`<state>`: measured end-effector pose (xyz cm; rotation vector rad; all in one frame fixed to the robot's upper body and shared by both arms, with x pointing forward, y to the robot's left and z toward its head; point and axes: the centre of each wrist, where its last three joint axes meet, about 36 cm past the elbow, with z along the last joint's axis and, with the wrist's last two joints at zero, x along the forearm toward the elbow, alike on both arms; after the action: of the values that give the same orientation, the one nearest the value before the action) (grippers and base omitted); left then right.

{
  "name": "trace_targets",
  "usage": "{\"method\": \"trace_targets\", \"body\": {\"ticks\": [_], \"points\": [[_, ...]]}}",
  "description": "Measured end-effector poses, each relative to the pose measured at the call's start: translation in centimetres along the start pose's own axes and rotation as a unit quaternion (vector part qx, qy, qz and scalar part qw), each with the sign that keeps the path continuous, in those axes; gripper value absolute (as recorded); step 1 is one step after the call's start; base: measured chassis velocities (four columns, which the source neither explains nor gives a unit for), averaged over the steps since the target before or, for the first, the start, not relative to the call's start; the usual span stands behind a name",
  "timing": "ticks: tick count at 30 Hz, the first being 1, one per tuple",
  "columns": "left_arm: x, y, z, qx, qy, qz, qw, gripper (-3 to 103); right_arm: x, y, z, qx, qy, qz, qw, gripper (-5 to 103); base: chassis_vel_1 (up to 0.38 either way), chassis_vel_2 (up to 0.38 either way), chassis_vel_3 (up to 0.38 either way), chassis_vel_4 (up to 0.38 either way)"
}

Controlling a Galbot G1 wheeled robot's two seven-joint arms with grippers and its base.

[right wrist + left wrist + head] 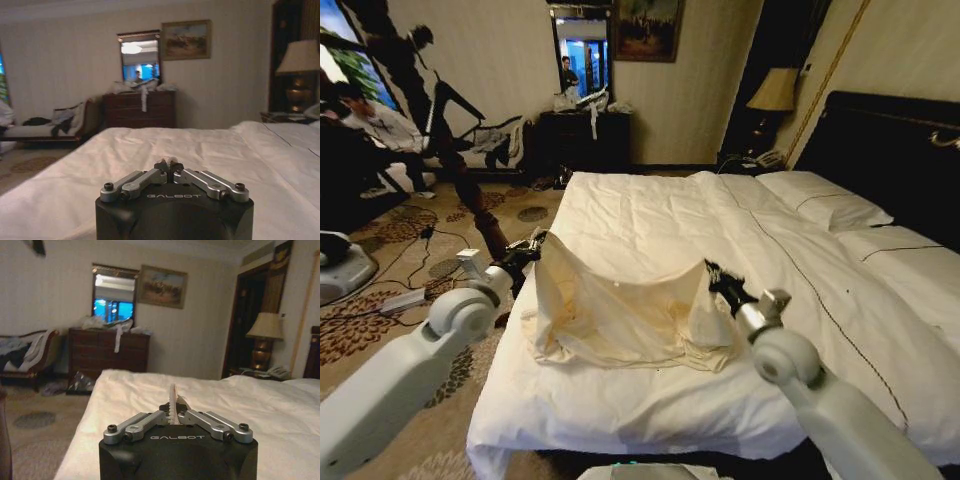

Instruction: Pick up the clothes from the bed and hang them on the clothes hanger.

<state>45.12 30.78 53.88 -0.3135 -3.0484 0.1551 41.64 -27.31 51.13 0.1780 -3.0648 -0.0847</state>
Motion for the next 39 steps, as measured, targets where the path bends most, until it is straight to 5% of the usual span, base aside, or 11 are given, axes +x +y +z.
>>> {"method": "trace_targets", "body": {"ticks": [4, 11, 14, 17, 25, 30, 39], "points": [[-4.9, -2.3, 2.6, 0.021, -0.006, 0.006, 0.9998, 0, -3.4, -1.5, 2.0, 0.002, 0.002, 0.037, 0.999, 0, 0.0, 0.0, 0.0, 0.0], [-12.6, -5.8, 1.5, 0.061, -0.034, 0.011, 0.9975, 0, -5.9, -1.8, 0.7, -0.032, -0.018, 0.047, 0.998, 0, 0.0, 0.0, 0.0, 0.0], [-17.1, -8.3, -3.1, 0.06, -0.069, 0.029, 0.9954, 0, -7.9, -2.2, -2.0, -0.06, -0.045, 0.051, 0.996, 0, 0.0, 0.0, 0.0, 0.0], [-18.1, -9.2, -6.2, 0.056, -0.083, 0.039, 0.9942, 0, -8.6, -2.5, -4.3, -0.076, -0.066, 0.052, 0.994, 0, 0.0, 0.0, 0.0, 0.0], [-15.7, -10.1, -16.8, 0.05, -0.125, 0.058, 0.9892, 0, -7.2, -2.7, -13.5, -0.095, -0.135, 0.041, 0.985, 0, 0.0, 0.0, 0.0, 0.0], [-10.4, -10.4, -24.2, 0.044, -0.172, 0.088, 0.9802, 0, -3.8, -1.3, -19.3, -0.113, -0.185, 0.01, 0.976, 0, 0.0, 0.0, 0.0, 0.0], [-3.6, -8.0, -29.6, 0.007, -0.217, 0.074, 0.9733, 0, 0.1, -0.6, -24.1, -0.117, -0.228, -0.021, 0.966, 0, 0.0, 0.0, 0.0, 0.0]]}}
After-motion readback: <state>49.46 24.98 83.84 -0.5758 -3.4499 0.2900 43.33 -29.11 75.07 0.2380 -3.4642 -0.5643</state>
